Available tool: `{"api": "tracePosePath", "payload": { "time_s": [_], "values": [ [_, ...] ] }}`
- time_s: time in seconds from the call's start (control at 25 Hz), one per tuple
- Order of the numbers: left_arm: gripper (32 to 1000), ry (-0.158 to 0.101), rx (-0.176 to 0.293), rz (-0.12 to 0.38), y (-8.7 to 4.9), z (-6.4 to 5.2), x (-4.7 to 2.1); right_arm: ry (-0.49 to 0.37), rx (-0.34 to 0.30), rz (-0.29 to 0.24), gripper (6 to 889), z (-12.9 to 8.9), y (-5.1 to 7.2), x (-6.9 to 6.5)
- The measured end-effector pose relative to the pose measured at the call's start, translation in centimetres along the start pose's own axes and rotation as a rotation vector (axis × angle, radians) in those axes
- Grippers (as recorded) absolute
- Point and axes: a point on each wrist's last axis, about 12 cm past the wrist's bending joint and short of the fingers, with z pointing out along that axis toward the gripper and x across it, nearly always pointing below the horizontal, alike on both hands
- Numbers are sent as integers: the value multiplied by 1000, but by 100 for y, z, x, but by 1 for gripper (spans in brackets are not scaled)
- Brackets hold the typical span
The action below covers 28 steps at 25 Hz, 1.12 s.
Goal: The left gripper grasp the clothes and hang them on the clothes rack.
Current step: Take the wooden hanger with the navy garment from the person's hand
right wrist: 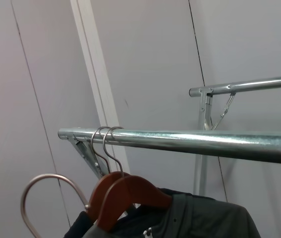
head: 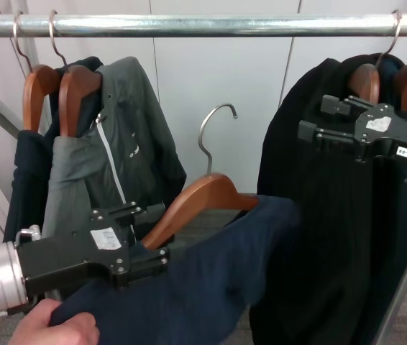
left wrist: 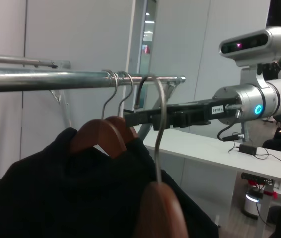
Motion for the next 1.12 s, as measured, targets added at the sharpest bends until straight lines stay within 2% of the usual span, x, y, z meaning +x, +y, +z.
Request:
{"api": "tracePosePath", "payload": {
  "time_s": [0.28, 0.32, 0.36, 0.44, 0.48, 0.52, 0.56, 0.64, 0.76, 0.92, 1.12],
  "values": [
    [702, 17, -5, -14, 44, 77, 3, -2, -1, -1, 848, 6, 2, -4],
    [702, 46, -14, -26, 63, 148, 13, -2, -2, -1, 848, 6, 2, -4],
    [702, 54, -20, -28, 69, 164, 18, -2, -1, -1, 848, 6, 2, -4],
    [701, 86, -36, -36, 84, 226, 30, -2, -2, -1, 848, 7, 2, -5],
    [701, 86, -36, -36, 84, 226, 30, -3, -2, -1, 848, 7, 2, -6],
    [701, 122, -53, -38, 105, 276, 33, -3, -1, -2, 848, 7, 2, -6],
    [700, 137, -57, -38, 111, 299, 31, -3, -1, -2, 848, 6, 2, -6],
    [698, 165, -62, -35, 117, 339, 19, -3, -1, -2, 848, 6, 1, -7],
    [667, 192, -58, -19, 114, 361, 15, -3, -1, -3, 848, 5, 1, -9],
    [607, 209, -53, -8, 112, 365, 25, -3, -1, -3, 848, 4, 0, -10],
    [532, 211, -52, -15, 115, 366, 22, -5, 0, -3, 849, 3, -1, -13]
  ]
}}
